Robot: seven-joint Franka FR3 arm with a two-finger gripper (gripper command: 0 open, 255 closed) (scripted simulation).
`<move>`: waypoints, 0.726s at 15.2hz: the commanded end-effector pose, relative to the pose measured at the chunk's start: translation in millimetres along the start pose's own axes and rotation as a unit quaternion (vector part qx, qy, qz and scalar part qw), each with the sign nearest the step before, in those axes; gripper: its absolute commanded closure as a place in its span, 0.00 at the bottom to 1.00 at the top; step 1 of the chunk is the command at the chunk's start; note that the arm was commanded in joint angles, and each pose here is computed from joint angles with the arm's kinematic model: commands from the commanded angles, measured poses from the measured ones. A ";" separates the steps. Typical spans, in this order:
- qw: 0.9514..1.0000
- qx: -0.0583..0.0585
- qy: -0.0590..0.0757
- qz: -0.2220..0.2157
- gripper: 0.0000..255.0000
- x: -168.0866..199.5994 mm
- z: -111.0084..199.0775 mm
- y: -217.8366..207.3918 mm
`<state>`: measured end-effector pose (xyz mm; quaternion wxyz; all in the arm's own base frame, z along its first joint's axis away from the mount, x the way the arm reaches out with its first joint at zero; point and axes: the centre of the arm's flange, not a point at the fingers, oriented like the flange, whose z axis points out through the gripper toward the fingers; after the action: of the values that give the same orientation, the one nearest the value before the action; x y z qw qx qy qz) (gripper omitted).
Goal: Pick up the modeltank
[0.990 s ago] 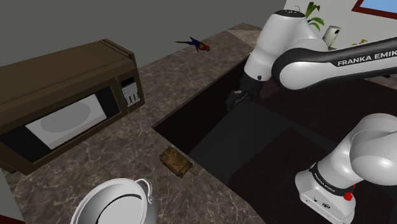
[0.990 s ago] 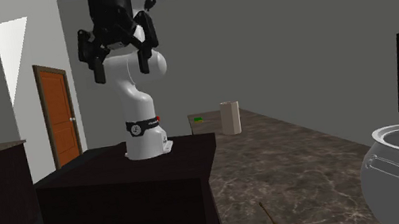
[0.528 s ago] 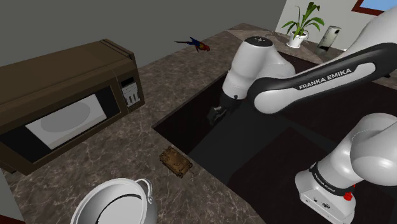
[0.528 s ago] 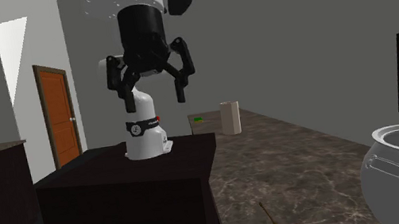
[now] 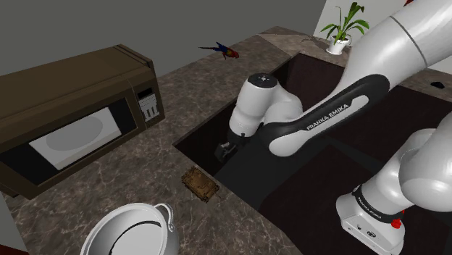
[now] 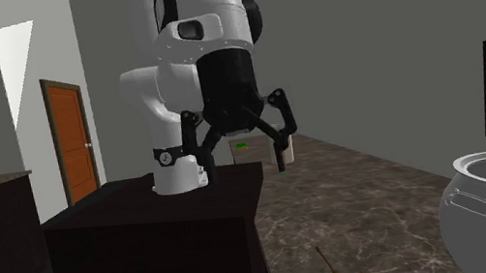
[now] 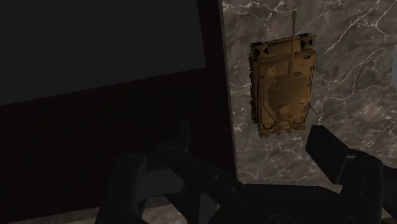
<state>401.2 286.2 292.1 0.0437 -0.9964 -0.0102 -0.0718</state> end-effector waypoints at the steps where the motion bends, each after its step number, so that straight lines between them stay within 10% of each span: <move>1: 1.000 0.003 0.001 -0.006 0.00 2.4 19.6 -17.1; 11: 0.999 0.015 0.004 -0.030 0.00 8.2 110.1 -94.0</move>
<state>423.9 384.2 201.0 0.0560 -0.9947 -0.0397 -0.0764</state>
